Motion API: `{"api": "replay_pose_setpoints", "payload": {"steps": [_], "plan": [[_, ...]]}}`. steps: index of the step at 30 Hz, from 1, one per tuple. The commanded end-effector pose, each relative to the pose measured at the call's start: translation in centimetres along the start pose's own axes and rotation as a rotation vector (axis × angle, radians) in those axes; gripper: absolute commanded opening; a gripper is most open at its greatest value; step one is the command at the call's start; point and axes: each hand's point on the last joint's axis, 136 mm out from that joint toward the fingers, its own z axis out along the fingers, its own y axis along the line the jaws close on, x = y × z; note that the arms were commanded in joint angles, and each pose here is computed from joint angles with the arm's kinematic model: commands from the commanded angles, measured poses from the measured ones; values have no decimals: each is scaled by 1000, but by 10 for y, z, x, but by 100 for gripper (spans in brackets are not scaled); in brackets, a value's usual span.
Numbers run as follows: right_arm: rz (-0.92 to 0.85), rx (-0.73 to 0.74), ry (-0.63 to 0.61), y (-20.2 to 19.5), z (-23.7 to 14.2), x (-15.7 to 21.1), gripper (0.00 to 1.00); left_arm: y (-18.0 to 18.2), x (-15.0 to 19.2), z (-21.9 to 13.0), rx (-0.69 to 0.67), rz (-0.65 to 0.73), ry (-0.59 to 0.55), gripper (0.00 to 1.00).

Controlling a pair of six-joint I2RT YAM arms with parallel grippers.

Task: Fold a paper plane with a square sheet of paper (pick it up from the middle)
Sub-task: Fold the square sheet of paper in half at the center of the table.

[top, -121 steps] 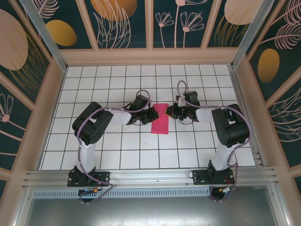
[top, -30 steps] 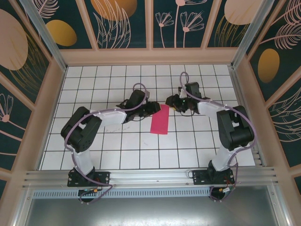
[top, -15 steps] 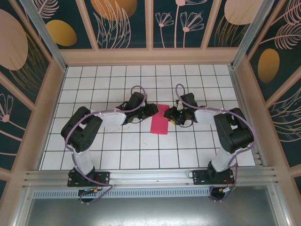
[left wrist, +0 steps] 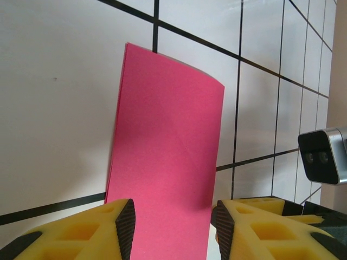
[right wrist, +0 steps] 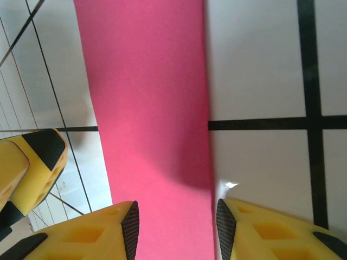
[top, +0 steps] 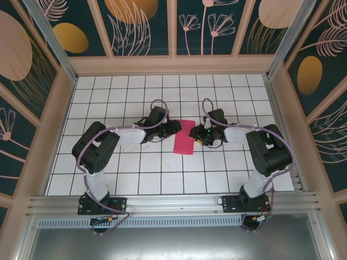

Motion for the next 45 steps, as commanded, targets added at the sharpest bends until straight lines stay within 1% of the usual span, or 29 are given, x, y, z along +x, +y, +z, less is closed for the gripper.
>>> {"api": "replay_pose_setpoints", "payload": {"steps": [1,5,9,12,17,22,27,33,38,43,45], "plan": [[7,8,12,-7,6,5,45,2,1,5,1,-13,23,47],[13,32,2,-11,5,4,44,3,2,6,-1,-12,26,47],[-12,25,-56,0,-8,-5,44,5,2,5,-4,-13,23,46],[-31,-12,-74,11,-14,-10,44,4,1,5,-5,-12,19,47],[-27,-75,-52,20,-11,-5,44,6,1,5,-10,-10,19,47],[-18,-82,-7,16,-1,1,44,5,0,5,-6,-10,18,47],[1,-17,10,0,6,5,43,6,1,6,-7,-13,23,47],[18,11,28,-15,11,13,43,5,0,5,-6,-11,21,47],[21,32,26,-21,11,15,43,5,1,6,-5,-12,25,48],[26,34,30,-25,12,17,43,10,2,7,-19,-16,29,53],[29,31,31,-25,12,18,42,11,3,6,-26,-19,34,53]]}}
